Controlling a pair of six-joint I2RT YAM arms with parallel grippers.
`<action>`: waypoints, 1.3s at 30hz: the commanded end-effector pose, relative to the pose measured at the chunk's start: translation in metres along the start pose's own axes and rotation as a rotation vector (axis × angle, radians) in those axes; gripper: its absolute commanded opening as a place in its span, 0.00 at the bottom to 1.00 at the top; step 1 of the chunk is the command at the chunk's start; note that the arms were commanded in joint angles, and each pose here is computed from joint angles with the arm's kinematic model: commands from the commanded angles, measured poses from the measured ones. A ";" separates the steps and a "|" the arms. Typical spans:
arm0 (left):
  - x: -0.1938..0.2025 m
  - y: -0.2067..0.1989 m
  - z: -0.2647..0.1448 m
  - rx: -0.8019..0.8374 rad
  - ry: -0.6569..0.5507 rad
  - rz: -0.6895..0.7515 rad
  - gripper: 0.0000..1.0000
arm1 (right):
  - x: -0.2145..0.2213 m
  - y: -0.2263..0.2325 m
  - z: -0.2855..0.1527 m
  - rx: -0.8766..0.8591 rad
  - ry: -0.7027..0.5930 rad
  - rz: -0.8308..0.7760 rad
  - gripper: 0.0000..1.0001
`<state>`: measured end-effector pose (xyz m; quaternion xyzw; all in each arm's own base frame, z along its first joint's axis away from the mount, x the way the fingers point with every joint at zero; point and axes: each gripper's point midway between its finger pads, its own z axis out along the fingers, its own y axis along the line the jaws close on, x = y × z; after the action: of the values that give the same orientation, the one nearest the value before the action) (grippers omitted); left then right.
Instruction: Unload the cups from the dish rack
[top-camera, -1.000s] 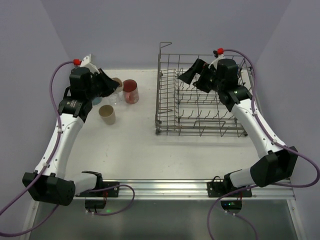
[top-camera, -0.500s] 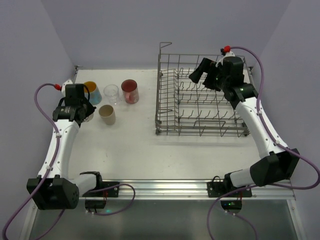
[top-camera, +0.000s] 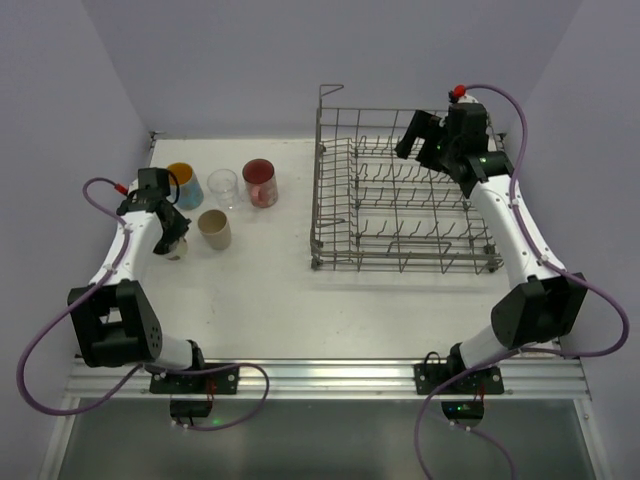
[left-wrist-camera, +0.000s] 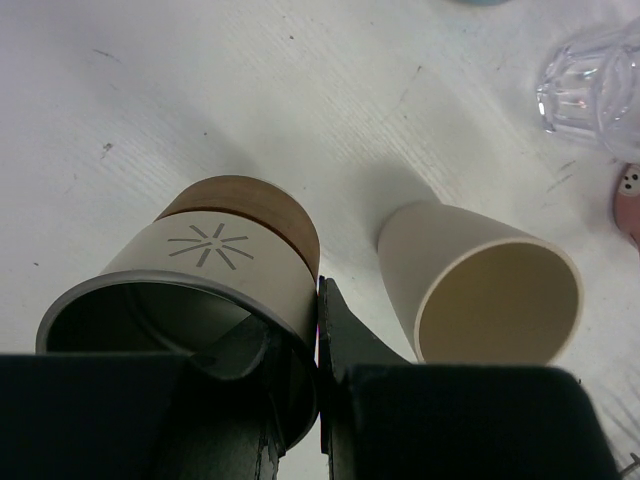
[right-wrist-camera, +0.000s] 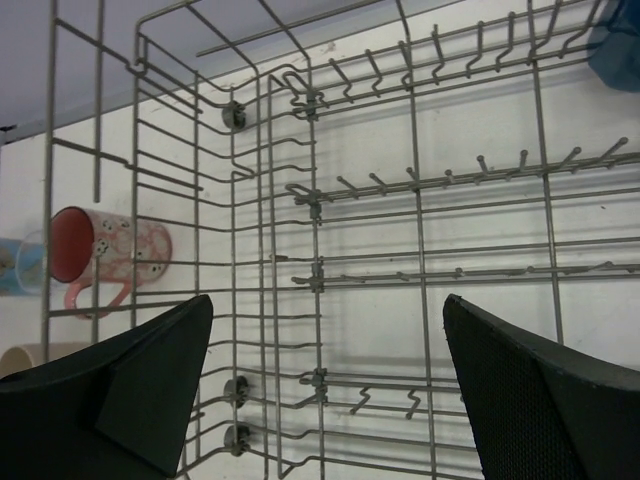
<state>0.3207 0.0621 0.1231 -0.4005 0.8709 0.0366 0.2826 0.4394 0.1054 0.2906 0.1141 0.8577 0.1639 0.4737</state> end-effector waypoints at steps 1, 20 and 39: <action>-0.019 -0.012 0.011 0.032 -0.044 -0.057 0.00 | -0.015 -0.017 0.000 0.065 -0.030 -0.023 0.99; -0.002 -0.012 0.054 0.056 0.082 -0.060 0.00 | -0.008 -0.023 -0.002 0.077 -0.025 -0.024 0.99; 0.019 -0.006 0.077 0.061 0.153 -0.044 0.22 | 0.002 -0.026 0.004 0.077 -0.003 -0.026 0.99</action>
<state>0.3499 0.0646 0.0554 -0.4148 0.8815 -0.0197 0.2248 0.4406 0.0843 0.2605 0.1284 0.8759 0.1225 0.4486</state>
